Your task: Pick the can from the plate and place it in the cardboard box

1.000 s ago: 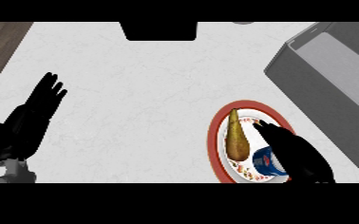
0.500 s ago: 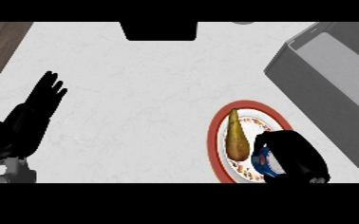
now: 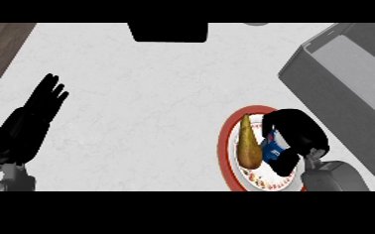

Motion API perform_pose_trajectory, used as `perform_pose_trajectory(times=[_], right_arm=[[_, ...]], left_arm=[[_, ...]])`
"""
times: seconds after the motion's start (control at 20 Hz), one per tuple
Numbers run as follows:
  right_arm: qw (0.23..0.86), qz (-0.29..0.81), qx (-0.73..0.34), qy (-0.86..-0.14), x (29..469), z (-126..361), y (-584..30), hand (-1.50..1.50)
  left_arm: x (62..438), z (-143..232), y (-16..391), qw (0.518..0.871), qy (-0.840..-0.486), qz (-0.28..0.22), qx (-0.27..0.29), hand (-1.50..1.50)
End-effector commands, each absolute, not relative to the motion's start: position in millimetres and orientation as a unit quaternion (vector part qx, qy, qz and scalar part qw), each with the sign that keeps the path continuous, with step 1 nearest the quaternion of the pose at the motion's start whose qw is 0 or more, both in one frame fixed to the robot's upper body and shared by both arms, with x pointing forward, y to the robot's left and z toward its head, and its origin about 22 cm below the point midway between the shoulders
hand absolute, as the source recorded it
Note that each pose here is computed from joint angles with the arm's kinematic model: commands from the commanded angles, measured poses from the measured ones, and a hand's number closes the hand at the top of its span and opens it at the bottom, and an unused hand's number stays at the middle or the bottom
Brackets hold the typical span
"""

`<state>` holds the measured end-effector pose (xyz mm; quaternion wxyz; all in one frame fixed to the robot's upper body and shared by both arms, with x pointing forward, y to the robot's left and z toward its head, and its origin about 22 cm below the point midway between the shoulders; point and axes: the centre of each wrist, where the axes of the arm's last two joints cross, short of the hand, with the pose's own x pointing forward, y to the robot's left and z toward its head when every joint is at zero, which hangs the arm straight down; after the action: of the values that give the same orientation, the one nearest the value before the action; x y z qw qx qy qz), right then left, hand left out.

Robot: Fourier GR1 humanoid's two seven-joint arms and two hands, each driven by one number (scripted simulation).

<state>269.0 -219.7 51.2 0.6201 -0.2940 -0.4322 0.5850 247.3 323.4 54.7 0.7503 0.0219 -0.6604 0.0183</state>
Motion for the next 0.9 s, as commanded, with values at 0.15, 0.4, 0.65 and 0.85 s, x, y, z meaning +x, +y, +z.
perform_pose_trajectory(times=[0.15, 0.4, 0.65, 0.85], right_arm=[[0.63, 0.555, -0.331, -0.431, 342, 42, -226, 1.5], [0.591, 0.527, -0.385, -0.474, 350, 63, -210, 1.5], [0.55, 0.506, -0.403, -0.527, 337, 121, -216, 1.5], [0.52, 0.442, -0.441, -0.583, 313, 168, -214, 1.5]], left_arm=[[251, 48, 312, 0.752, -0.659, 0.01, 0.018, 0.0], [255, 59, 319, 0.748, -0.663, 0.021, 0.026, 0.0], [246, 54, 332, 0.751, -0.659, 0.027, 0.028, 0.0], [237, 64, 340, 0.747, -0.663, 0.021, 0.025, 0.0]])
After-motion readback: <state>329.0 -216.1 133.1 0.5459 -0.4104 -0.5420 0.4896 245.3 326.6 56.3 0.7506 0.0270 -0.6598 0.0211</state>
